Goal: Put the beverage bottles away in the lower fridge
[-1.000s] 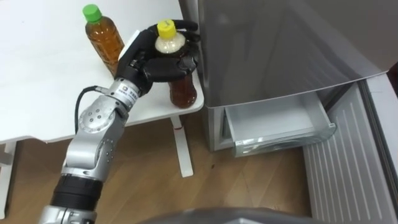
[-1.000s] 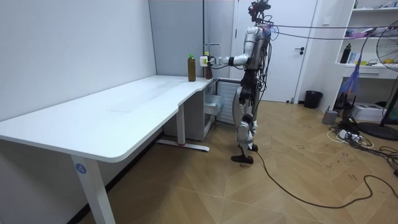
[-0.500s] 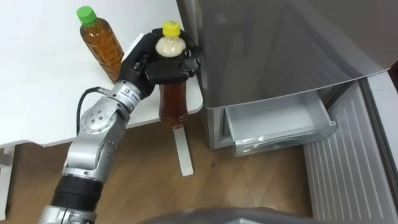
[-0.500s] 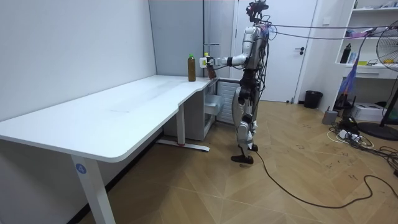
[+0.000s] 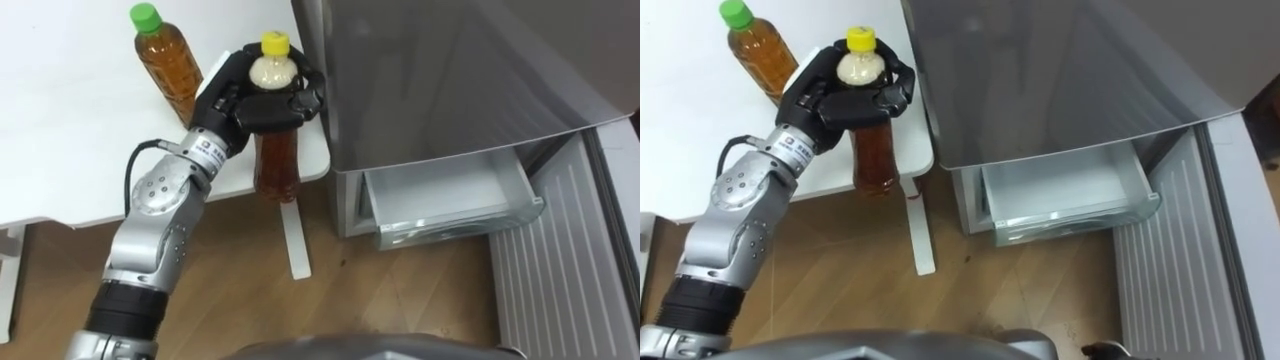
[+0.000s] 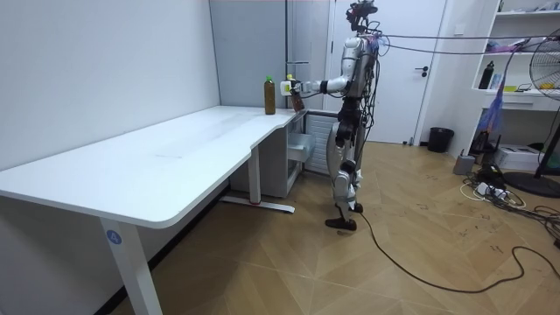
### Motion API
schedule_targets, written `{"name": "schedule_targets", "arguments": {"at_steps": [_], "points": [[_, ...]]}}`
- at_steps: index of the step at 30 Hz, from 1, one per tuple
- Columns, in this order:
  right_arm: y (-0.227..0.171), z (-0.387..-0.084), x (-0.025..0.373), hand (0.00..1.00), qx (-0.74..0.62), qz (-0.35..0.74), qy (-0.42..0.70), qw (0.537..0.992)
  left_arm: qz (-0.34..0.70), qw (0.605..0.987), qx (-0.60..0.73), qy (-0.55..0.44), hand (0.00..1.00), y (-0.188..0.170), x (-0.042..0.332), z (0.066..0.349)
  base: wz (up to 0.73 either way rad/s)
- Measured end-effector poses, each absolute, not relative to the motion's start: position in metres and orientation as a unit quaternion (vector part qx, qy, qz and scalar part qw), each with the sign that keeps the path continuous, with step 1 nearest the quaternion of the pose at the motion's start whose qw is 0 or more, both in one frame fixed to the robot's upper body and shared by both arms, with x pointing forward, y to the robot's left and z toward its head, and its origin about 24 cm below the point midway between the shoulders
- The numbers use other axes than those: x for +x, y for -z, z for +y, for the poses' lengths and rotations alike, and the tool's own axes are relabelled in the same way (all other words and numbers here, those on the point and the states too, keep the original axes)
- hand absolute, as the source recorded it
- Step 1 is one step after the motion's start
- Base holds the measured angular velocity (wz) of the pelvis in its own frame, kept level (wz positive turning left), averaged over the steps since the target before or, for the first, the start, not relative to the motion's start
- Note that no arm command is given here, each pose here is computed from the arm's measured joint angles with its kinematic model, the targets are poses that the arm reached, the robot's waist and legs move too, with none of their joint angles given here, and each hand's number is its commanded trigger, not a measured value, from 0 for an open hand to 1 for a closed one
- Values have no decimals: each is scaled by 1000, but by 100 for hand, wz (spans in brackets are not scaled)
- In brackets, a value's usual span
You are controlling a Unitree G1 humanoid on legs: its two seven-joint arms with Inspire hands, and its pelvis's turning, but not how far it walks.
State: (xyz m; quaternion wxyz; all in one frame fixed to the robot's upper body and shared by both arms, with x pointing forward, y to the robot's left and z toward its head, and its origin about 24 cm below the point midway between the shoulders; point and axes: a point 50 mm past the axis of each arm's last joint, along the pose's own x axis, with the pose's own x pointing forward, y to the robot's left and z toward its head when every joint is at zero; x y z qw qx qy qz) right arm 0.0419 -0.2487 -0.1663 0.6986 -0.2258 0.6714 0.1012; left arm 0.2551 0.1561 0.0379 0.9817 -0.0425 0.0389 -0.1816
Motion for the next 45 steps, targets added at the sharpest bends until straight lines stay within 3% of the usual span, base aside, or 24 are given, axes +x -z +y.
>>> {"name": "schedule_targets", "arguments": {"at_steps": [22, 30, 45], "points": [[153, -235, 112, 0, -280, 557, -117, 773, -29, 968, -82, 234, 100, -68, 250, 128, 2], [139, -189, 150, 0, -275, 450, -186, 829, -37, 961, -85, 262, 100, -72, 233, 120, 6], [96, -145, 180, 0, -225, 333, -325, 856, 16, 962, -86, 260, 100, -47, 221, 126, 5]]}}
